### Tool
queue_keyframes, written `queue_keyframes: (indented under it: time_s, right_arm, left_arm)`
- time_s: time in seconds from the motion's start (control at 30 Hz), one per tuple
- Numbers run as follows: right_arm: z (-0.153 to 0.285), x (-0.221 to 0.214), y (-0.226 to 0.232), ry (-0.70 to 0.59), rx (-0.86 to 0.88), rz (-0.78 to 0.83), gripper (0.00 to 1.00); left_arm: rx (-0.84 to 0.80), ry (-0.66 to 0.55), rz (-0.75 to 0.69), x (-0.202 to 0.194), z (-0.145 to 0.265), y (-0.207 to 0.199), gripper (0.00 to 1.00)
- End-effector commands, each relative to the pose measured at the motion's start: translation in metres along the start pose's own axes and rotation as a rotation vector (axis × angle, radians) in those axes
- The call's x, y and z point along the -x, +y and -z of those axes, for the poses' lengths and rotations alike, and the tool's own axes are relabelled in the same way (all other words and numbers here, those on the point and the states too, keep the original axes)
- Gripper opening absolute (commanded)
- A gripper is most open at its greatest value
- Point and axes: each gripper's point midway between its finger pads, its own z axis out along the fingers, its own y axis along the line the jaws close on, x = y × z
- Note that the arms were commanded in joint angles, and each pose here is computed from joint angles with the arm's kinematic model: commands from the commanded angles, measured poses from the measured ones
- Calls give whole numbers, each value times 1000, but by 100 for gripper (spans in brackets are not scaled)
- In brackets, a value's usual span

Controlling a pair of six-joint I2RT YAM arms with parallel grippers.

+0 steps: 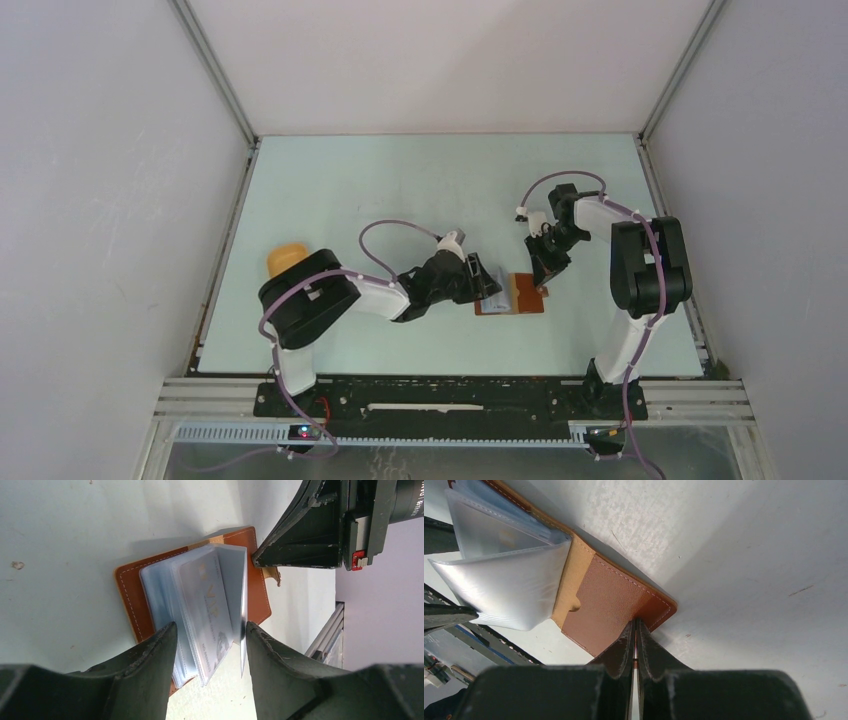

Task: Put the credit cards into the card holder
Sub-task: Turn over the card slot in the card holder.

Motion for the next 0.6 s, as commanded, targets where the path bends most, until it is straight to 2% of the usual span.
queue_keyframes:
  time_s: [0.0,0.23,0.57]
  right_arm:
    - [-7,-5,-1,30,-5,17,9]
    - [-6,-4,0,28,-6,19,9]
    - [-5,-4,1,23,-3,22,9]
  left_arm:
    - [-17,35,6,-3,-6,-11,59]
    - [-144,41,22,0,-4,-43,57]
    - [-204,32,21,4,2,-59,53]
